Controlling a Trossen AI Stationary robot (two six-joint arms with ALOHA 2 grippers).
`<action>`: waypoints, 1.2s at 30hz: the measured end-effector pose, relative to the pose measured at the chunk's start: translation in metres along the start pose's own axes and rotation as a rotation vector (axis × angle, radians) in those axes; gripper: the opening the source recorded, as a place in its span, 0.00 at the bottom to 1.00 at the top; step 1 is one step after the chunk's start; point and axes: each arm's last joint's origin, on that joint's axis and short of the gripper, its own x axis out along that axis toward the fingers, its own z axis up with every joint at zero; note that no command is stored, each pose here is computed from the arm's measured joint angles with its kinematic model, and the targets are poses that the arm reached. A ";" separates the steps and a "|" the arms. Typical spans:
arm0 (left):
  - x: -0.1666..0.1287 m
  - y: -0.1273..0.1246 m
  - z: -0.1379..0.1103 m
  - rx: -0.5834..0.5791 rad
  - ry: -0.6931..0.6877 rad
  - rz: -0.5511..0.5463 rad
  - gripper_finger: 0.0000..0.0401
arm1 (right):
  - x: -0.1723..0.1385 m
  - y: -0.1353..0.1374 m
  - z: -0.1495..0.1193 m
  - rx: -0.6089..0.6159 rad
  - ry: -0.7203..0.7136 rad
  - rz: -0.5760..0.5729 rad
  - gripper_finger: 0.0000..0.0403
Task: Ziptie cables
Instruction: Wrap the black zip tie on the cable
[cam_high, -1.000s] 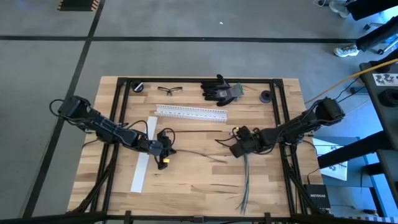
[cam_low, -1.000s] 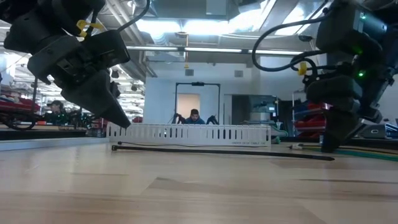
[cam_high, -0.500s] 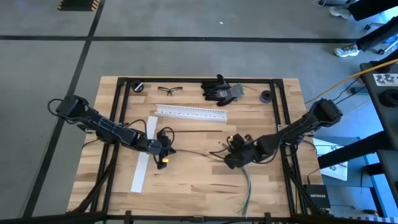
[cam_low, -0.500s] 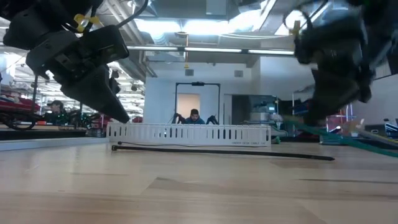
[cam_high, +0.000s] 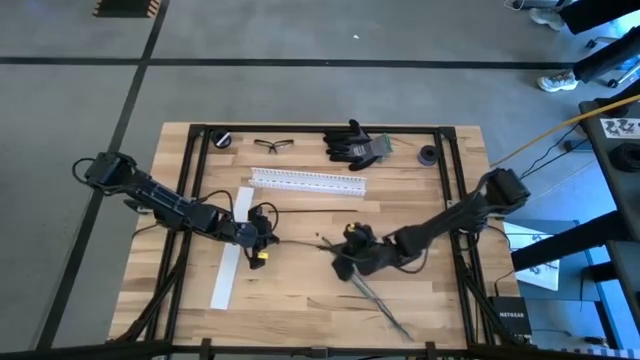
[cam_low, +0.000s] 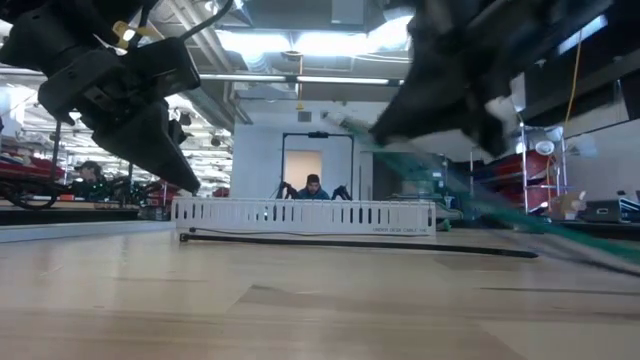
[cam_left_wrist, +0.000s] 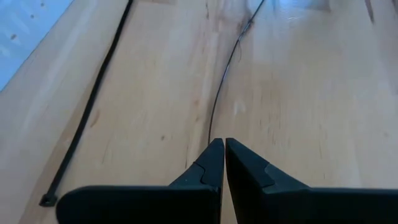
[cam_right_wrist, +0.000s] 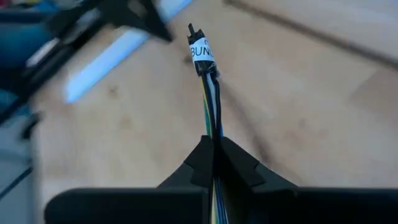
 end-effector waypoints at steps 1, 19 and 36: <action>0.000 0.000 0.000 0.002 -0.001 -0.001 0.00 | 0.006 0.000 0.004 0.003 -0.019 -0.004 0.00; 0.000 -0.003 -0.002 0.029 0.003 0.004 0.00 | 0.085 -0.039 0.045 0.123 -0.213 -0.032 0.00; 0.000 -0.004 -0.002 0.037 -0.002 0.000 0.00 | 0.108 -0.070 0.051 0.106 -0.213 -0.148 0.19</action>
